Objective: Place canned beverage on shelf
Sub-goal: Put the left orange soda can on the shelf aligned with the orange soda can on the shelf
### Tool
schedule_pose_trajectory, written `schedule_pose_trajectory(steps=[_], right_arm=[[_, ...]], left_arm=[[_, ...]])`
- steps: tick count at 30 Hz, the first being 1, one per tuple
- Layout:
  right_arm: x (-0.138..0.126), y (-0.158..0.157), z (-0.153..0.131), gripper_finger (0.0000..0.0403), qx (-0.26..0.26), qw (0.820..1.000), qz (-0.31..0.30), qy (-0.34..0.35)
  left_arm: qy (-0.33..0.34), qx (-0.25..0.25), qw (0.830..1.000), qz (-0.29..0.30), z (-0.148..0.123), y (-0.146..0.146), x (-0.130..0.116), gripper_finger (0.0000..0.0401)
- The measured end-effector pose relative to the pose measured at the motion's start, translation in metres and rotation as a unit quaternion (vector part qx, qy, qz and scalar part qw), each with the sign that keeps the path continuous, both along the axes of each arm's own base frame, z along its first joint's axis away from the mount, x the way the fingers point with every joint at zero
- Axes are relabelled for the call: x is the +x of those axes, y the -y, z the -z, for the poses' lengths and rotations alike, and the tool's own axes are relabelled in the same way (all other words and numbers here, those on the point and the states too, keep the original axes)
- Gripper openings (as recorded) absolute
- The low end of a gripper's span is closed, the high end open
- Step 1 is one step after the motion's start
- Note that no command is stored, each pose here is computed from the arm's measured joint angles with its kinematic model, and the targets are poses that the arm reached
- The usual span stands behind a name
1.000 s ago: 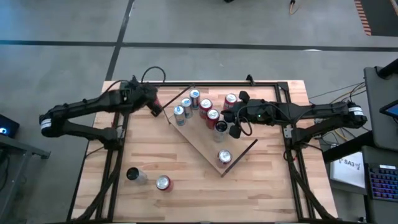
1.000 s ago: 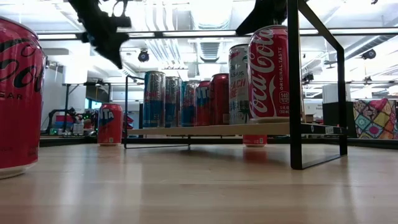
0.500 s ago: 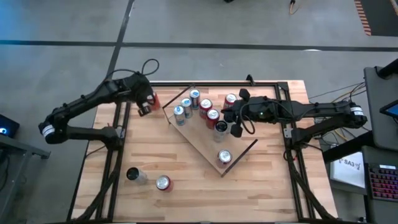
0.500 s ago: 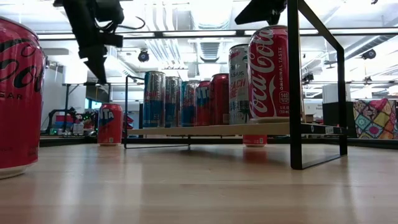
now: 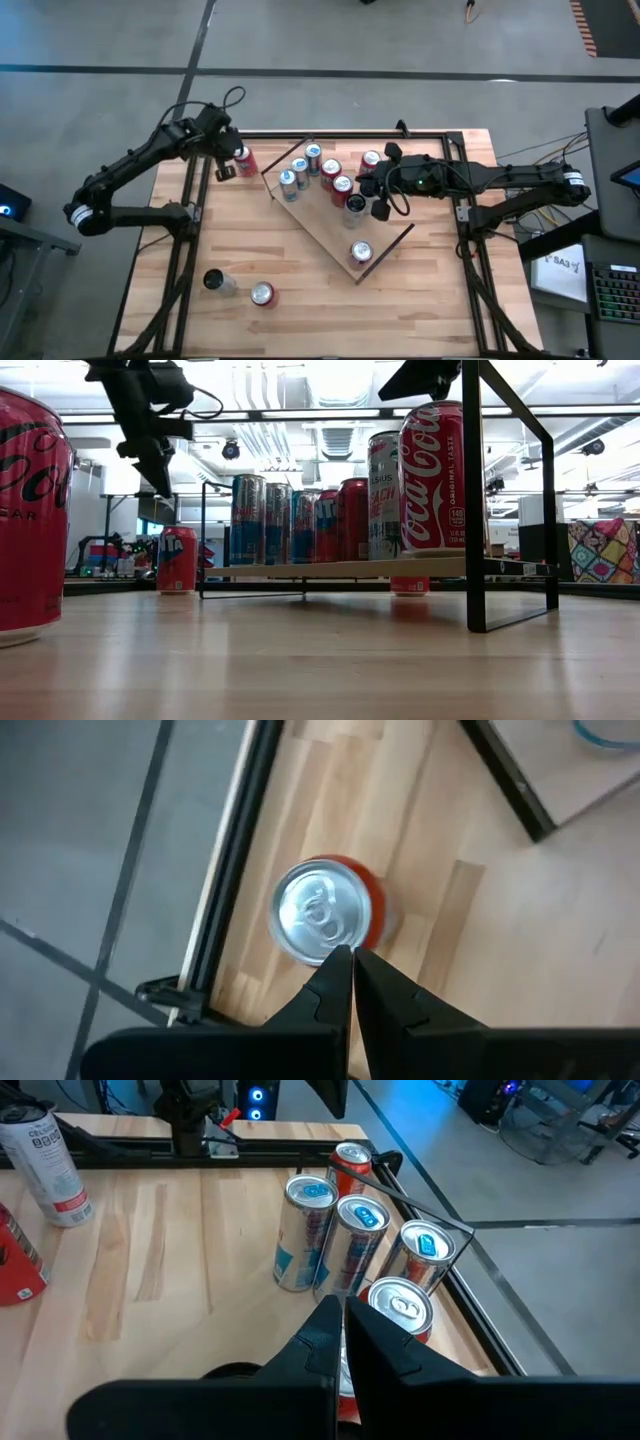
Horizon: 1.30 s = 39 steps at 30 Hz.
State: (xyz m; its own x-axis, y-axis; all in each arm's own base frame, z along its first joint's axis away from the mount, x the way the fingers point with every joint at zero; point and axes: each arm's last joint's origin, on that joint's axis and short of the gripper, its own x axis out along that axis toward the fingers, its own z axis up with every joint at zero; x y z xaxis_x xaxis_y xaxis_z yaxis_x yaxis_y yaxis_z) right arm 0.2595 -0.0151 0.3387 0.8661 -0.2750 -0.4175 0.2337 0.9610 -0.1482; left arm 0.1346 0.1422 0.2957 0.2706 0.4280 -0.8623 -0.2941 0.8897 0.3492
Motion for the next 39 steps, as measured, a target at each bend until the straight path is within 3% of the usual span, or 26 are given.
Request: schedule_pose_trajectory(steps=[8, 15, 19, 24, 34, 39], right_arm=[[0.000, 0.000, 0.000, 0.0009, 0.000, 1.000, 0.000, 0.001], [0.000, 0.000, 0.000, 0.0009, 0.000, 1.000, 0.000, 0.002], [0.000, 0.000, 0.000, 0.0009, 0.000, 1.000, 0.000, 0.002], [0.000, 0.000, 0.000, 0.0009, 0.000, 1.000, 0.000, 0.002], [0.000, 0.000, 0.000, 0.0009, 0.000, 1.000, 0.001, 0.002], [0.000, 0.000, 0.000, 0.0009, 0.008, 1.000, 0.005, 0.005]], left_arm=[[0.040, 0.001, 0.995, -0.089, 0.004, -0.020, 0.002, 0.0000], [0.052, -0.061, 0.975, -0.205, 0.025, -0.037, 0.009, 0.0001], [0.043, -0.077, 0.971, -0.222, 0.034, -0.042, 0.013, 0.0020], [0.039, -0.083, 0.969, -0.228, 0.037, -0.044, 0.015, 0.0084], [0.048, -0.049, 0.968, -0.241, 0.028, -0.041, 0.011, 0.0272], [0.061, -0.066, 0.967, -0.239, 0.031, -0.043, 0.014, 0.0317]])
